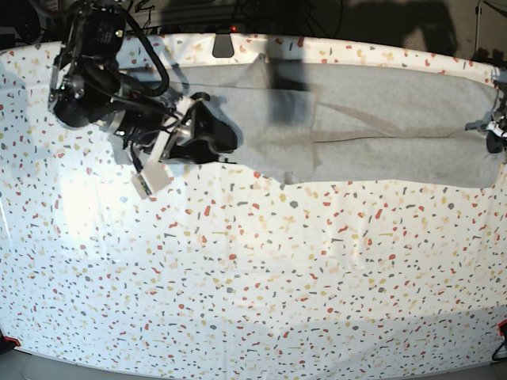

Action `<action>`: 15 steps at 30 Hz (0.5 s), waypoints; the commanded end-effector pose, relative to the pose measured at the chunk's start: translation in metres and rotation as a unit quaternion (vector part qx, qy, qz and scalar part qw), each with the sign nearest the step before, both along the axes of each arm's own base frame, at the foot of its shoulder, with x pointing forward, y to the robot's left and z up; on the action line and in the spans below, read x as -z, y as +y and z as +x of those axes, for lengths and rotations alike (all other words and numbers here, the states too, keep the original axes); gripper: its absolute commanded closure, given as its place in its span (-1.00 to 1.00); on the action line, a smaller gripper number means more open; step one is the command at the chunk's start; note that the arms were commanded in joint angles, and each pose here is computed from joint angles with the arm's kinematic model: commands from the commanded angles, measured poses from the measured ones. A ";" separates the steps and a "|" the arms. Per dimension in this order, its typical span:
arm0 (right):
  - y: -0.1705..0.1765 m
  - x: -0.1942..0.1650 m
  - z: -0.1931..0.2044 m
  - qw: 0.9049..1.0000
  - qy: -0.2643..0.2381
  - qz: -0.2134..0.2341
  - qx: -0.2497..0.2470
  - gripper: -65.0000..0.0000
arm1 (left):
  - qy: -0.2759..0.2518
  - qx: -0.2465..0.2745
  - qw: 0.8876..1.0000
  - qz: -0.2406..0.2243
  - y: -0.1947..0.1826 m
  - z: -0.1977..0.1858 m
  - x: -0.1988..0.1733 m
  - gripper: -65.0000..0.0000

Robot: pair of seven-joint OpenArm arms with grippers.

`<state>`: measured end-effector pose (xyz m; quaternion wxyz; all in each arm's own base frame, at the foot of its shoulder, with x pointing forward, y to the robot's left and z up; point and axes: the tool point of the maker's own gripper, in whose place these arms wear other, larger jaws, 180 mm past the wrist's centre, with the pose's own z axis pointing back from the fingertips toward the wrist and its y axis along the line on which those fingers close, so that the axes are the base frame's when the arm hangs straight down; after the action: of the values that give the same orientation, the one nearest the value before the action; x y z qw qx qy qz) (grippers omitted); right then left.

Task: Fold the T-shirt properly
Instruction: 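Move the left gripper to the shirt end near it and grasp it, then fold the grasped end inward over the shirt with the left gripper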

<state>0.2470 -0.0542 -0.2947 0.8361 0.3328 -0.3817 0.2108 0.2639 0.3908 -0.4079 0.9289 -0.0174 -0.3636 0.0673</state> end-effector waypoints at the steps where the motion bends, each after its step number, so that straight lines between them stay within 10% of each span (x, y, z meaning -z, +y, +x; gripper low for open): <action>1: 0.004 -0.011 0.004 1.000 -0.024 0.007 -0.004 0.17 | -0.011 0.001 1.000 0.009 0.012 0.009 -0.019 1.00; 5: 0.008 -0.005 0.008 0.999 -0.037 -0.020 -0.002 0.17 | 0.033 0.025 0.998 -0.046 -0.013 0.004 -0.025 1.00; 15: 0.016 -0.002 0.012 0.998 -0.056 -0.039 -0.007 0.17 | -0.062 0.127 0.970 -0.198 -0.159 -0.012 -0.067 1.00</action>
<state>0.2533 -0.0406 -0.3061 0.8390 0.2832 -0.3938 0.2465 0.2443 0.2279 -0.3533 0.8913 -0.2515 -0.3764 0.0252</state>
